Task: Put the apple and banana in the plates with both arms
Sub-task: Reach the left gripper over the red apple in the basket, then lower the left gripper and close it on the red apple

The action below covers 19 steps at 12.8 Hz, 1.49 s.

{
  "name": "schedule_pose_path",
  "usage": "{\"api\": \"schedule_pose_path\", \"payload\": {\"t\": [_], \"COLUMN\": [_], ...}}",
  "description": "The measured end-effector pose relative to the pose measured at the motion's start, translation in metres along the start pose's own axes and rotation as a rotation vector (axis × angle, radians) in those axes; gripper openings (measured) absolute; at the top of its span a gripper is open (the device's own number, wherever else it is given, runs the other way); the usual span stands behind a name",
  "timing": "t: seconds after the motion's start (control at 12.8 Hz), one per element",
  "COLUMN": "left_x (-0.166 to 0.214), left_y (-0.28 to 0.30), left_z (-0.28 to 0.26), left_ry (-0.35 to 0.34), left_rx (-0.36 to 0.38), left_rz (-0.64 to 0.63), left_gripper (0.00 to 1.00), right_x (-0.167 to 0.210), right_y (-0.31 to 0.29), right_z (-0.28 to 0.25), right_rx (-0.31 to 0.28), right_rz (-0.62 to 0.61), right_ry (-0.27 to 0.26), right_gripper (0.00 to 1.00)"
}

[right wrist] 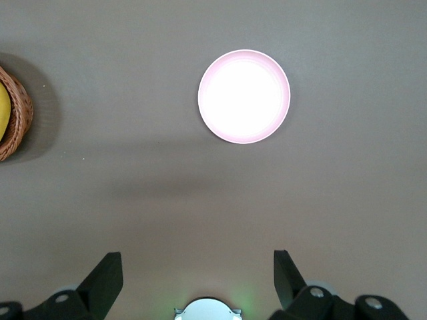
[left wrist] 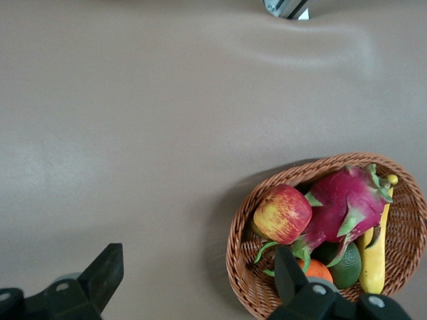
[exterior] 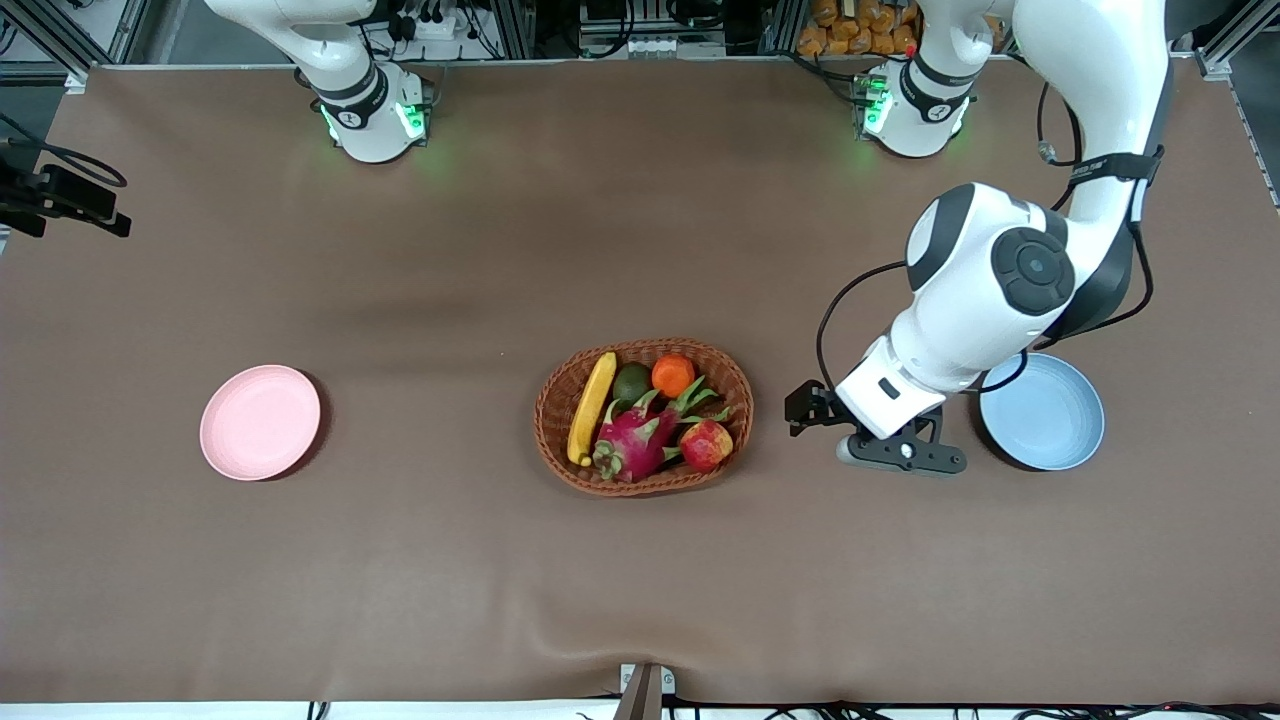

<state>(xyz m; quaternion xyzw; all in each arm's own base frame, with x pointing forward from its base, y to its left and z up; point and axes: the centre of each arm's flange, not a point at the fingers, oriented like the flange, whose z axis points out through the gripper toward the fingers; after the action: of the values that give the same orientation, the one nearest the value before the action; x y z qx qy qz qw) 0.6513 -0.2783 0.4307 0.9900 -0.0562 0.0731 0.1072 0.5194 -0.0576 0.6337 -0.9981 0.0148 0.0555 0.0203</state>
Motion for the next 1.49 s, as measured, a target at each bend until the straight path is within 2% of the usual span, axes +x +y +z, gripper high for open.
{"api": "schedule_pose_path", "payload": {"t": [0.31, 0.78, 1.25, 1.49], "left_x": [-0.001, -0.019, -0.023, -0.026], "left_y": [0.016, 0.053, 0.057, 0.066], "left_z": [0.040, 0.129, 0.147, 0.156], "left_ry": [0.012, 0.001, -0.010, 0.001], "left_rx": [-0.018, -0.045, -0.051, -0.085], "left_rz": [0.020, 0.054, 0.136, 0.147], "left_gripper": [1.00, 1.00, 1.00, 1.00], "right_x": [0.000, 0.000, 0.001, 0.001], "right_y": [0.000, 0.000, 0.000, 0.000], "right_z": [0.000, 0.001, 0.001, 0.001], "right_rx": [0.000, 0.000, 0.000, 0.000], "right_rz": [0.000, 0.000, 0.000, 0.000], "right_ry": [0.000, -0.002, -0.002, -0.003], "right_gripper": [1.00, 1.00, 1.00, 1.00]}}
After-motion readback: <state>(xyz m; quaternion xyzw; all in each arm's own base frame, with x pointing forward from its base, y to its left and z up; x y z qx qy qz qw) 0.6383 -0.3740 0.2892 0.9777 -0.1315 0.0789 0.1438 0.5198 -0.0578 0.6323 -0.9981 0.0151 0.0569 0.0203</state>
